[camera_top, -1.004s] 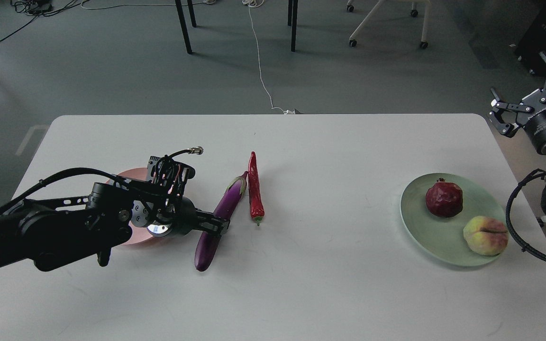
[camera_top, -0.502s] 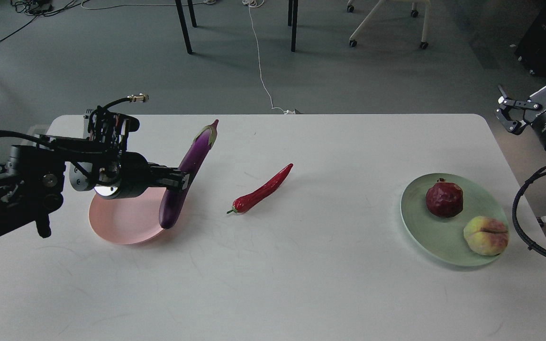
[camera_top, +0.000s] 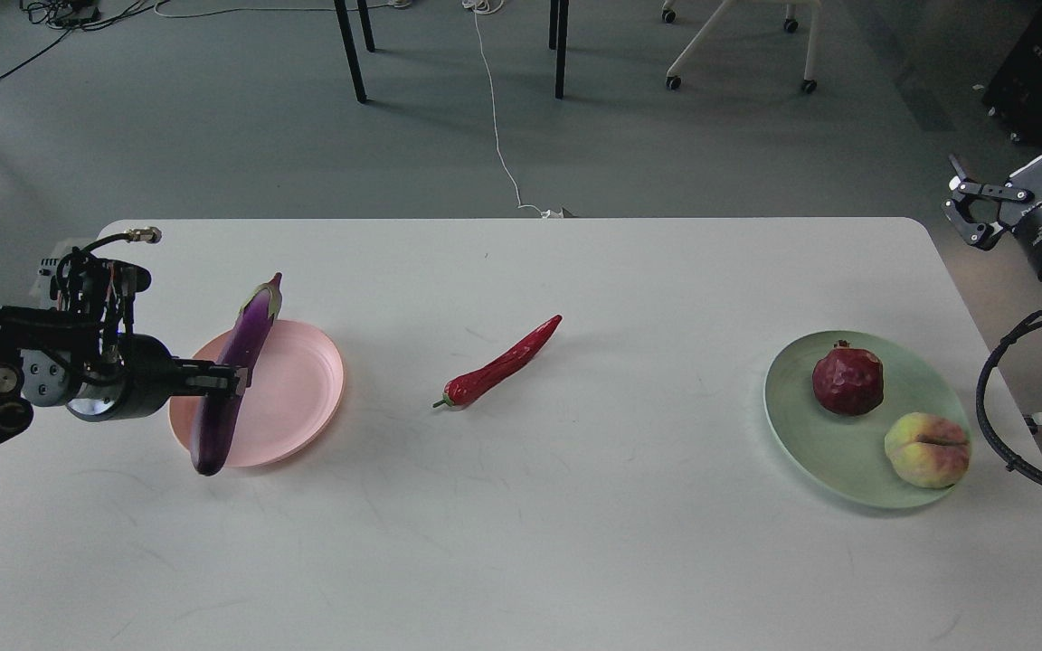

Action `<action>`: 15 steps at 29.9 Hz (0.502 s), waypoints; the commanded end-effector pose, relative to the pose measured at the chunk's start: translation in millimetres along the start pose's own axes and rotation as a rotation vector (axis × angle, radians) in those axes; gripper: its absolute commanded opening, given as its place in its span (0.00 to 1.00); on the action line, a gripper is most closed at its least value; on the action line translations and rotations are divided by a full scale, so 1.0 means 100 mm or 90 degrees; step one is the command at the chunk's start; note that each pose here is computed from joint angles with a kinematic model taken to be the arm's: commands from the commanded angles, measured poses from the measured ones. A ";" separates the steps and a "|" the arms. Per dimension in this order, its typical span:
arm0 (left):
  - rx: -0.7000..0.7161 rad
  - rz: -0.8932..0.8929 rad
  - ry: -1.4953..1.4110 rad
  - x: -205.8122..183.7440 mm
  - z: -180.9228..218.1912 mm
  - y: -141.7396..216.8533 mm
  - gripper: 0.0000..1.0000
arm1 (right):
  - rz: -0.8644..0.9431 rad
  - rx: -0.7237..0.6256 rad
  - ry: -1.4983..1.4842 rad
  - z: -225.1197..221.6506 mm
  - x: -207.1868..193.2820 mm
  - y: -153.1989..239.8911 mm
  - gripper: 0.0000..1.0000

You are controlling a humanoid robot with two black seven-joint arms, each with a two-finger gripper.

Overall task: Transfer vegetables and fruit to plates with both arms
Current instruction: 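Lift the eggplant onto the pink plate and release it, then move the left gripper to the red chili pepper and grasp it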

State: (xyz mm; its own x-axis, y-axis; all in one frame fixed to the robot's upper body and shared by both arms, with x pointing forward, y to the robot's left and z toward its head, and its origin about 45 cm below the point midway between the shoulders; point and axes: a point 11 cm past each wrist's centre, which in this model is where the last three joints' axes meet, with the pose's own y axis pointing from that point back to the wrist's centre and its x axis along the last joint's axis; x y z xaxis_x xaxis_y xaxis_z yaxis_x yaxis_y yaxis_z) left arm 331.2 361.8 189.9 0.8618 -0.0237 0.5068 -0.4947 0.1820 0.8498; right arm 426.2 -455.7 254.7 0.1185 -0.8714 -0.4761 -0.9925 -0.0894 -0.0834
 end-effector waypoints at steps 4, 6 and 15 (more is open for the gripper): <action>-0.012 0.014 0.001 0.09 0.08 0.00 0.84 | 0.002 -0.001 0.004 -0.01 0.01 0.01 0.99; -0.016 0.022 -0.003 0.15 0.11 0.00 0.84 | 0.004 -0.001 0.007 -0.03 0.04 0.02 0.99; -0.133 0.100 -0.160 0.64 1.32 -0.21 0.82 | 0.046 0.005 0.039 -0.23 0.32 0.25 0.99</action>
State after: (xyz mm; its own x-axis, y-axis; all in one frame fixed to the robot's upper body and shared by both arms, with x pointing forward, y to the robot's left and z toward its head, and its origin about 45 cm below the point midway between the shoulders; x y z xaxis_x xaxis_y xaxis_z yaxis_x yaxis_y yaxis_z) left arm 376.2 270.1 224.3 0.7685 -0.1237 0.6278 -0.5589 0.3478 0.7528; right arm 410.3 -487.6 257.3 0.0639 -0.8980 -0.4352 -0.9972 -0.0404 -0.0630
